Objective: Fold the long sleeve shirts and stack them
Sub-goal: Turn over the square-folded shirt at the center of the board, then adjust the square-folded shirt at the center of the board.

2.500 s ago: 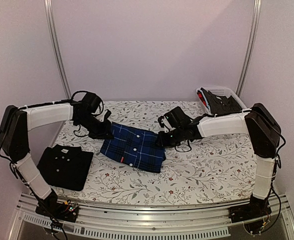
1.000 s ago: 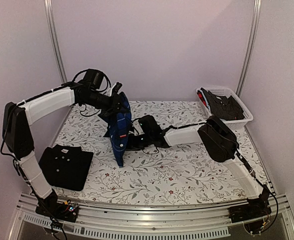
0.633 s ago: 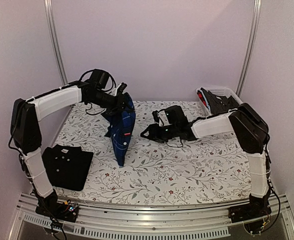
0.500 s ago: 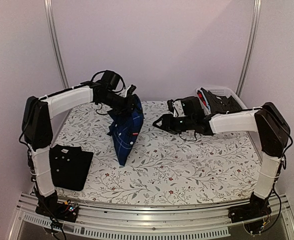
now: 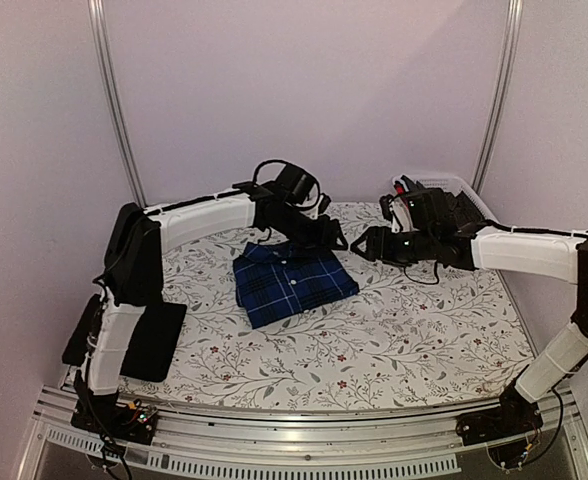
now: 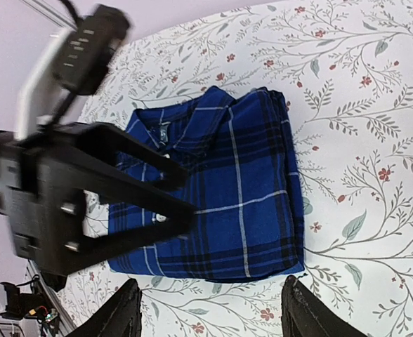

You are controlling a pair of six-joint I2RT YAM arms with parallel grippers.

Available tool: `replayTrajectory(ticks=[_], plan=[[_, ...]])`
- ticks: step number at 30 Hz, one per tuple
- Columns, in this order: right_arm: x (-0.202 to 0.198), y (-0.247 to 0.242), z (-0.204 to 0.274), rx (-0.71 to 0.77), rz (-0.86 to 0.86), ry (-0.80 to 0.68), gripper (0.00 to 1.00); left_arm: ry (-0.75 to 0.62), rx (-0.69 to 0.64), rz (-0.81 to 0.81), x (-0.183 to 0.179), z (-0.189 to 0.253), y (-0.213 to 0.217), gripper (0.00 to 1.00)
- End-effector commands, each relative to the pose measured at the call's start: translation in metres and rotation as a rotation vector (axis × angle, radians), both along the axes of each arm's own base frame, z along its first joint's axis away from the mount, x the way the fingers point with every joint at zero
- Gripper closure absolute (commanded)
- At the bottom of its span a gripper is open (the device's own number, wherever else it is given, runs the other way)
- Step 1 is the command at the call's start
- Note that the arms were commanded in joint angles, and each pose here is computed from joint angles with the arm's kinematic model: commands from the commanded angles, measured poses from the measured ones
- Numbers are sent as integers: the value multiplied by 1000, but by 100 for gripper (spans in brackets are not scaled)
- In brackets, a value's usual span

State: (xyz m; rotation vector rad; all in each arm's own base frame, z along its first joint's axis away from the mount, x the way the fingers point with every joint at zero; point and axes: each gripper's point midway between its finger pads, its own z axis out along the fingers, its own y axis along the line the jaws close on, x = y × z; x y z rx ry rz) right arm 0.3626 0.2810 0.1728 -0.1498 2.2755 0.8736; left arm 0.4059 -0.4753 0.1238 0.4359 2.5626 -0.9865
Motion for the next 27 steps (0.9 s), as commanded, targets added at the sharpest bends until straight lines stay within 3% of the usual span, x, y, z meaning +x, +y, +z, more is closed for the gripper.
replayTrajectory(ticks=[1,7,13,21,27], plan=[[1,2,-45,-129,55,70,34,-133,-51,184,27,70,78,31],[11,10,-84,-211,104,109,37,-70,-46,348,5,40,171,36],[11,5,-112,-273,111,140,42,-8,-8,486,-21,-1,238,47],[11,5,-132,-288,122,144,47,37,64,618,-34,-44,274,55],[21,6,-138,-299,111,108,51,68,71,643,-33,-66,278,60]])
